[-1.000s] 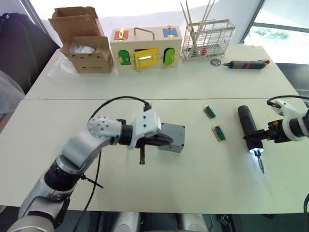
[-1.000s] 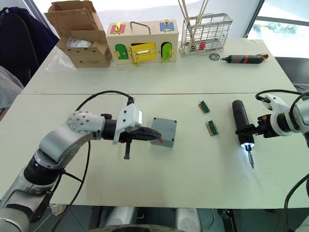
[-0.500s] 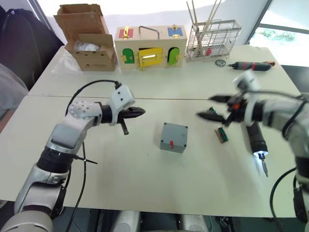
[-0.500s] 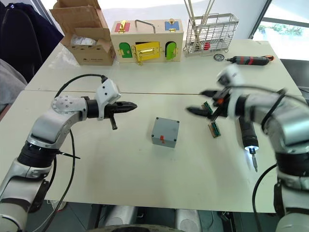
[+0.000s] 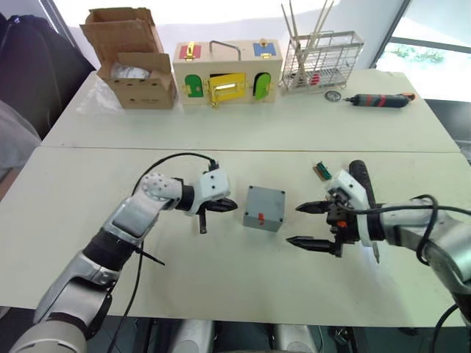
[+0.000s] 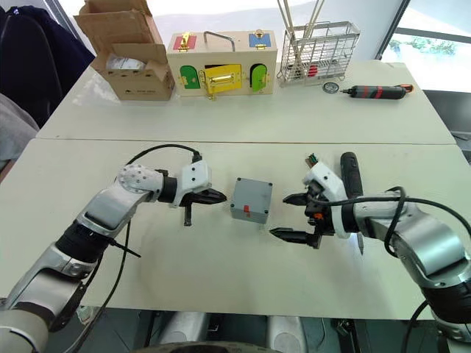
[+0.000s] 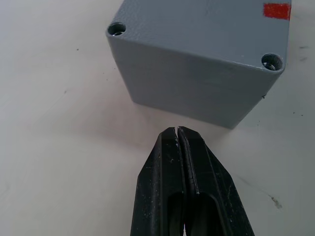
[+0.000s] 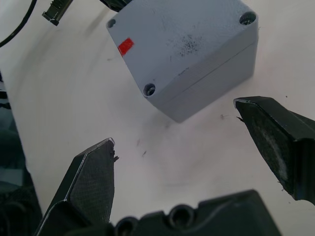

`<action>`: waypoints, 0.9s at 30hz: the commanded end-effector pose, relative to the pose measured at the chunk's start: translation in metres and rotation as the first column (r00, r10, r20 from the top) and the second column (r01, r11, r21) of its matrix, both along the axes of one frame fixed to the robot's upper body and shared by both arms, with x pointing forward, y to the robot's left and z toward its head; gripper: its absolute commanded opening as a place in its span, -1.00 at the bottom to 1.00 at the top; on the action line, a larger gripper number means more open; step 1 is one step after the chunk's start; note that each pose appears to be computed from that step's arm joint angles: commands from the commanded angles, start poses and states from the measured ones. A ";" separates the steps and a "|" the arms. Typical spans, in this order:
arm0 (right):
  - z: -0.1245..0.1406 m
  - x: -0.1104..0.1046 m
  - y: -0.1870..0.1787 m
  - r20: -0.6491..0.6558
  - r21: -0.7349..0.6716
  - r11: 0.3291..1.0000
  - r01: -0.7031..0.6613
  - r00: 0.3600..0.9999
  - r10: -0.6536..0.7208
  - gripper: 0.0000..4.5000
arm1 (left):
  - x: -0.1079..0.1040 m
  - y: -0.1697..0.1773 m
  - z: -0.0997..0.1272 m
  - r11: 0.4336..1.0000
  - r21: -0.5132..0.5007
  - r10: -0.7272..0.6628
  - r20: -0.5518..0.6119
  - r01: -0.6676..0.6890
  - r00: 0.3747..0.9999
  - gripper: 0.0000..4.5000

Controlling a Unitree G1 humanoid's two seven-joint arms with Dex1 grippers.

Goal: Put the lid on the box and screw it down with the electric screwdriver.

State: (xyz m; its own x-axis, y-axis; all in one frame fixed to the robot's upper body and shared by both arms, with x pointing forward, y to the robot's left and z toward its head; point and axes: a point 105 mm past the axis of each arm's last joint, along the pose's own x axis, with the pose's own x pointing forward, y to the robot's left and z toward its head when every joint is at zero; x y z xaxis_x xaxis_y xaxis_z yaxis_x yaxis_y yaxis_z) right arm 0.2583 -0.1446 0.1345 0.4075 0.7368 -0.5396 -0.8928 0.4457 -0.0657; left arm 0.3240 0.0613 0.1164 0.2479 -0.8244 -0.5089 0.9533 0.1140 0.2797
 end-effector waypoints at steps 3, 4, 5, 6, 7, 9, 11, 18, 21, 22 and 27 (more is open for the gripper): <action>-0.006 -0.003 0.008 0.051 -0.030 1.000 -0.006 0.999 0.008 0.99 | 0.002 -0.014 0.011 0.998 -0.024 -0.055 0.040 0.056 0.998 -1.00; -0.010 -0.004 0.011 0.043 -0.028 1.000 -0.007 0.999 0.008 0.99 | 0.002 -0.017 0.013 0.998 -0.034 -0.058 0.038 0.059 0.998 -1.00; -0.012 -0.006 0.013 0.035 -0.023 1.000 -0.008 0.999 0.009 0.99 | 0.003 -0.020 0.013 0.997 -0.044 -0.058 0.034 0.059 0.998 -1.00; -0.013 -0.008 0.015 0.031 -0.014 1.000 -0.012 0.999 0.013 0.99 | 0.004 -0.022 0.014 0.997 -0.053 -0.059 0.032 0.061 0.998 -1.00; -0.013 -0.010 0.019 0.022 0.003 1.000 -0.018 1.000 0.017 0.99 | 0.005 -0.025 0.015 0.996 -0.064 -0.060 0.032 0.062 0.998 -1.00; -0.012 -0.015 0.024 0.010 0.031 0.999 -0.031 0.999 0.030 0.99 | 0.008 -0.032 0.017 0.994 -0.089 -0.060 0.031 0.063 0.998 -1.00; -0.011 -0.018 0.027 0.000 0.044 0.998 -0.037 0.999 0.037 0.99 | 0.010 -0.039 0.021 0.991 -0.118 -0.063 0.027 0.066 0.998 -1.00; -0.004 -0.032 0.040 -0.040 0.105 0.992 -0.073 0.996 0.078 0.99 | 0.020 -0.043 0.016 0.994 -0.095 -0.054 0.054 0.059 0.997 -1.00; -0.002 -0.029 0.029 -0.022 0.058 0.997 -0.043 0.999 0.044 0.99 | 0.023 -0.033 0.014 0.996 -0.075 -0.033 0.061 0.037 0.998 -1.00; -0.001 -0.027 0.023 -0.017 0.040 0.999 -0.028 0.999 0.029 0.99 | 0.024 -0.028 0.014 0.997 -0.070 -0.020 0.065 0.024 0.998 -1.00; 0.008 -0.018 -0.009 0.016 -0.067 0.997 0.031 0.999 -0.030 0.99 | 0.018 -0.001 0.019 0.999 -0.033 0.013 0.079 -0.010 0.997 -1.00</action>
State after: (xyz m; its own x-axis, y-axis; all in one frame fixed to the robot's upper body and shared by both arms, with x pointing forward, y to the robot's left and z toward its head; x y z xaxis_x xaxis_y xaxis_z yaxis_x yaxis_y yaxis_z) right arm 0.2356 -0.1411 0.1316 0.3980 0.7143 -0.5757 -0.8886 0.4562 -0.0482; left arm 0.3458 0.0515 0.1172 0.2778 -0.8284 -0.4864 0.9423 0.1365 0.3056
